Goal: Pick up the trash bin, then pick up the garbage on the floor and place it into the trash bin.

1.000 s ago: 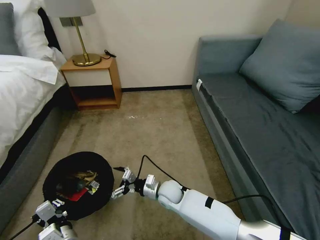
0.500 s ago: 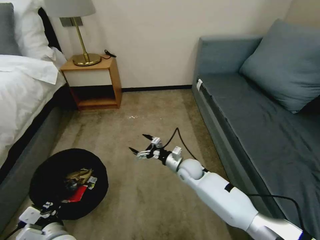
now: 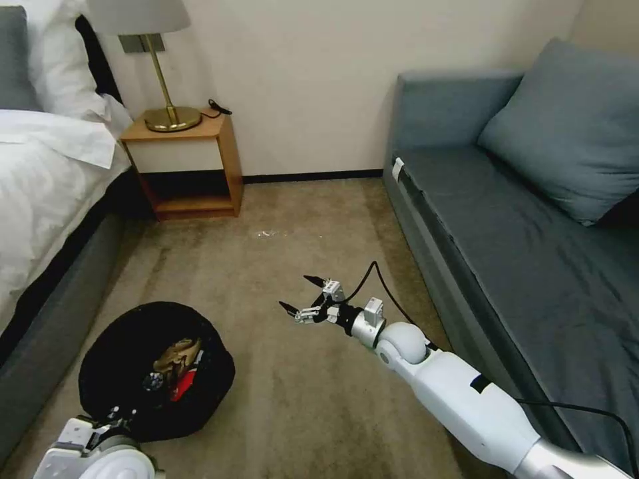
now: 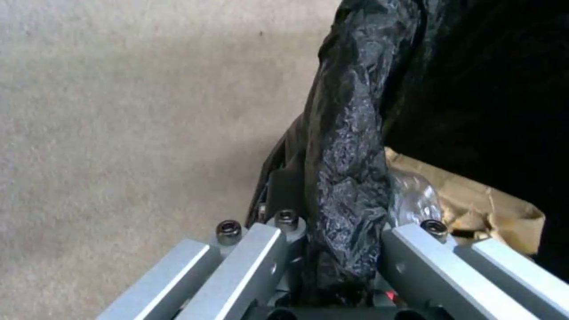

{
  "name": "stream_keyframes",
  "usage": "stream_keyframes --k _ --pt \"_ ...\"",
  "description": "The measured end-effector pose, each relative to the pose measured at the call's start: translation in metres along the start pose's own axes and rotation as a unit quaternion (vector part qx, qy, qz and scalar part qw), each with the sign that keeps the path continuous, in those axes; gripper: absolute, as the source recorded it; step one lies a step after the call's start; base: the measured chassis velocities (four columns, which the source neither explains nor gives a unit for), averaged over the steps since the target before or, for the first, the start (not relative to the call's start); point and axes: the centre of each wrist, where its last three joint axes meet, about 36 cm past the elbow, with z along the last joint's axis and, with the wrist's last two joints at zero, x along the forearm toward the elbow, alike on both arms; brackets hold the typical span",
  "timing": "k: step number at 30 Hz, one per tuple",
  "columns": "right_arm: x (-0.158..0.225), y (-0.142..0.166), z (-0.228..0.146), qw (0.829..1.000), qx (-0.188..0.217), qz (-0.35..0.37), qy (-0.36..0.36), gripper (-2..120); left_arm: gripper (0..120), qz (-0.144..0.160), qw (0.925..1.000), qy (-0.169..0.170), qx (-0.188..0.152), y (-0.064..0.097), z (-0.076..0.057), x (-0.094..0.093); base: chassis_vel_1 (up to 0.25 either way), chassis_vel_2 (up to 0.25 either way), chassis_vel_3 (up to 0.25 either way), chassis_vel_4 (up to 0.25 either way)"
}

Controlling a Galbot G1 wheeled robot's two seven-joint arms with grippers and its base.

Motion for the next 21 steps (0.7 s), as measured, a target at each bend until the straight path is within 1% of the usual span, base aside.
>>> stream_keyframes --k 3,4,6,7,10,11,13,14,15,17,18,19,21 --pt "0.000 0.001 -0.001 1.000 0.000 -0.001 0.000 100 3 -0.001 1.0000 0.002 -0.007 -0.002 -0.002 -0.002 0.000 0.000 0.000 0.000" --pt "0.000 0.001 -0.001 1.000 -0.001 -0.001 0.000 100 5 0.000 0.9999 0.003 -0.011 -0.003 -0.004 -0.002 0.000 0.000 0.000 0.000" --pt "0.000 0.002 -0.002 1.000 -0.002 -0.001 -0.001 100 13 0.002 0.9999 0.001 -0.016 -0.004 -0.005 -0.003 0.000 0.000 0.000 0.000" --pt "0.000 0.002 -0.002 1.000 -0.002 -0.001 -0.001 100 13 0.002 0.9999 0.001 -0.016 -0.004 -0.005 -0.003 0.000 0.000 0.000 0.000" --pt "0.001 0.004 0.001 1.000 -0.005 0.004 0.000 100 30 0.009 0.9996 -0.007 -0.027 -0.007 -0.010 -0.001 0.000 0.000 0.000 0.000" --pt "0.001 0.004 0.001 1.000 -0.005 0.004 0.000 100 30 0.009 0.9996 -0.007 -0.027 -0.007 -0.010 -0.001 0.000 0.000 0.000 0.000" --pt "0.003 0.006 0.002 1.000 -0.007 0.005 0.001 100 38 0.013 0.9993 -0.012 -0.034 -0.008 -0.012 0.001 0.000 0.000 0.000 0.000" --pt "0.006 0.008 0.004 1.000 -0.009 0.007 0.000 100 43 0.016 0.9988 -0.021 -0.041 -0.009 -0.015 0.004 0.000 0.000 0.000 0.000" --pt "0.006 0.008 0.004 1.000 -0.009 0.007 0.000 100 43 0.016 0.9988 -0.021 -0.041 -0.009 -0.015 0.004 0.000 0.000 0.000 0.000" --pt "0.010 0.010 0.004 1.000 -0.012 0.009 -0.003 100 52 0.019 0.9975 -0.039 -0.055 -0.010 -0.018 0.010 0.000 0.000 0.000 0.000" --pt "0.012 0.011 0.003 1.000 -0.015 0.012 -0.007 100 59 0.020 0.9961 -0.055 -0.066 -0.009 -0.020 0.013 0.000 0.000 0.000 0.000" --pt "0.012 0.011 0.003 1.000 -0.015 0.012 -0.007 100 59 0.020 0.9961 -0.055 -0.066 -0.009 -0.020 0.013 0.000 0.000 0.000 0.000" --pt "0.015 0.014 0.000 0.999 -0.023 0.023 -0.016 100 68 0.019 0.9909 -0.097 -0.091 -0.007 -0.019 0.015 0.000 0.000 0.000 0.000"
